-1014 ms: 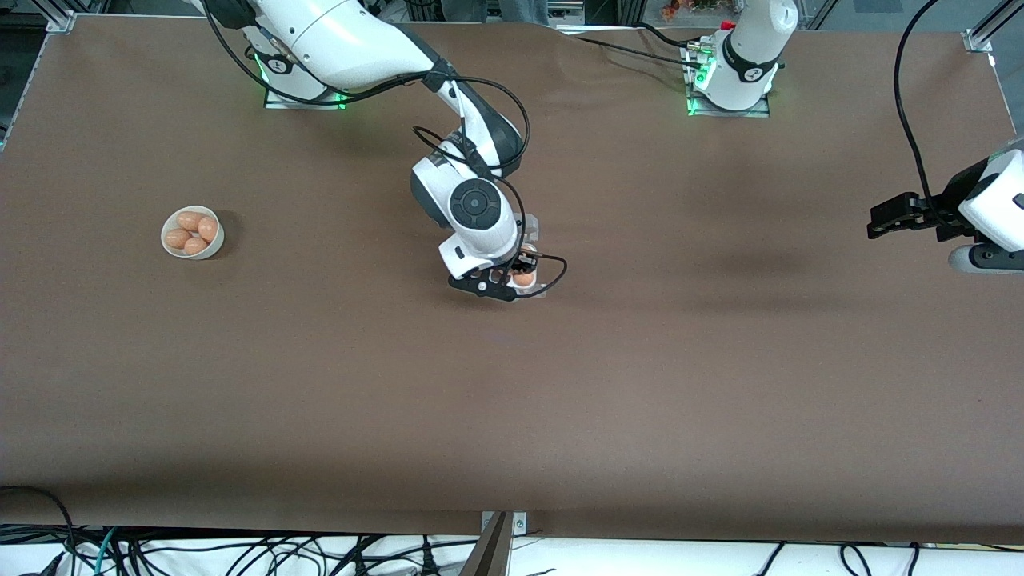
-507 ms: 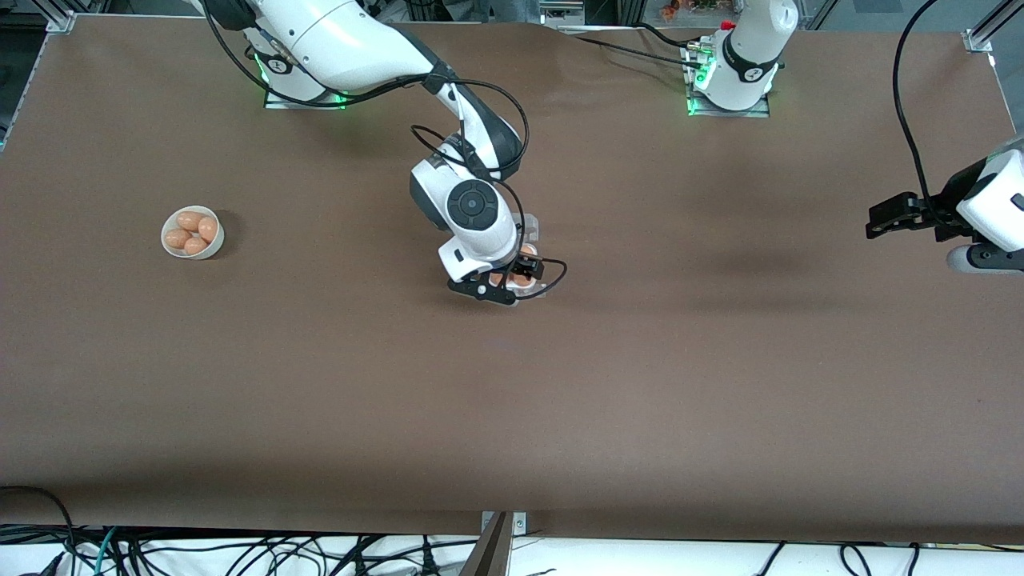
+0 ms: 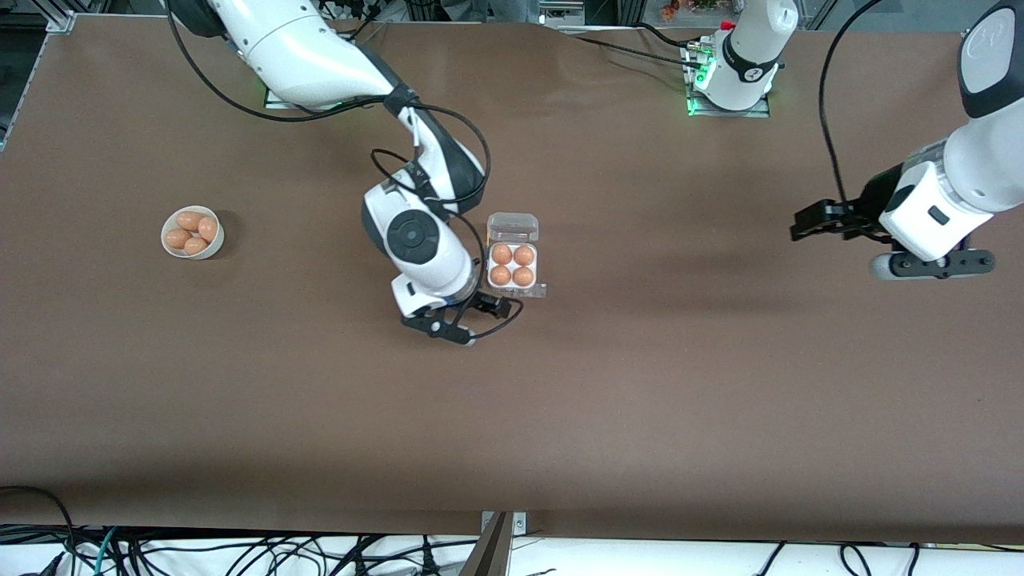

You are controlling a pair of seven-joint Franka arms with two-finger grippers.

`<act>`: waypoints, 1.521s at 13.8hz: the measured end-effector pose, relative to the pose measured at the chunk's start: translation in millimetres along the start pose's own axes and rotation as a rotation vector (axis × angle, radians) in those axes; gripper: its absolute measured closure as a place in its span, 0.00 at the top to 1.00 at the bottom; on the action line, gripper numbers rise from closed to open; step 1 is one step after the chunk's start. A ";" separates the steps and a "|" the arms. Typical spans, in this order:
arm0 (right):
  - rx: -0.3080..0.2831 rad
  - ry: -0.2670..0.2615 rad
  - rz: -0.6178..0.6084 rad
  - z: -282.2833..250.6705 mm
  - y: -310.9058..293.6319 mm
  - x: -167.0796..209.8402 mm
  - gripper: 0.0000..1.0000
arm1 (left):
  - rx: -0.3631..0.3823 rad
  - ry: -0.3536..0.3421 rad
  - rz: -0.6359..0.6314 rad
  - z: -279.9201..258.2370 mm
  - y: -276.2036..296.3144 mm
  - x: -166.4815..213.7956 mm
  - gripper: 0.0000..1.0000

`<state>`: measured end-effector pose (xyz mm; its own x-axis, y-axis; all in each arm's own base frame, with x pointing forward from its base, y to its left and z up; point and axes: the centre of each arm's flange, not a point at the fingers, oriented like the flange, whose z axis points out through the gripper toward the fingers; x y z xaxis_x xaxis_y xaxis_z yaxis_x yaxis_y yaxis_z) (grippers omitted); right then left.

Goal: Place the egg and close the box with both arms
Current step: 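Withdraw the right gripper while the left gripper reaches the carton lid, then press the clear lid down over the eggs with the left gripper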

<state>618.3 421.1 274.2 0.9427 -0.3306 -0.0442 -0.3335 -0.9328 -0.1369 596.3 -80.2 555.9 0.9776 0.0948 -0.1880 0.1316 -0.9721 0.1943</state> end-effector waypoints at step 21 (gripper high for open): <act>-0.229 0.038 -0.317 -279.1 305.7 89.2 1.00 | -0.048 -0.628 -0.023 295.1 261.1 -71.9 0.01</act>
<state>599.4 66.3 504.5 0.9998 -0.0221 0.0020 -0.0222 -0.9960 0.0863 511.9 -404.1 336.1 0.6931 -0.0423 -0.7196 0.1732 -0.9592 0.2232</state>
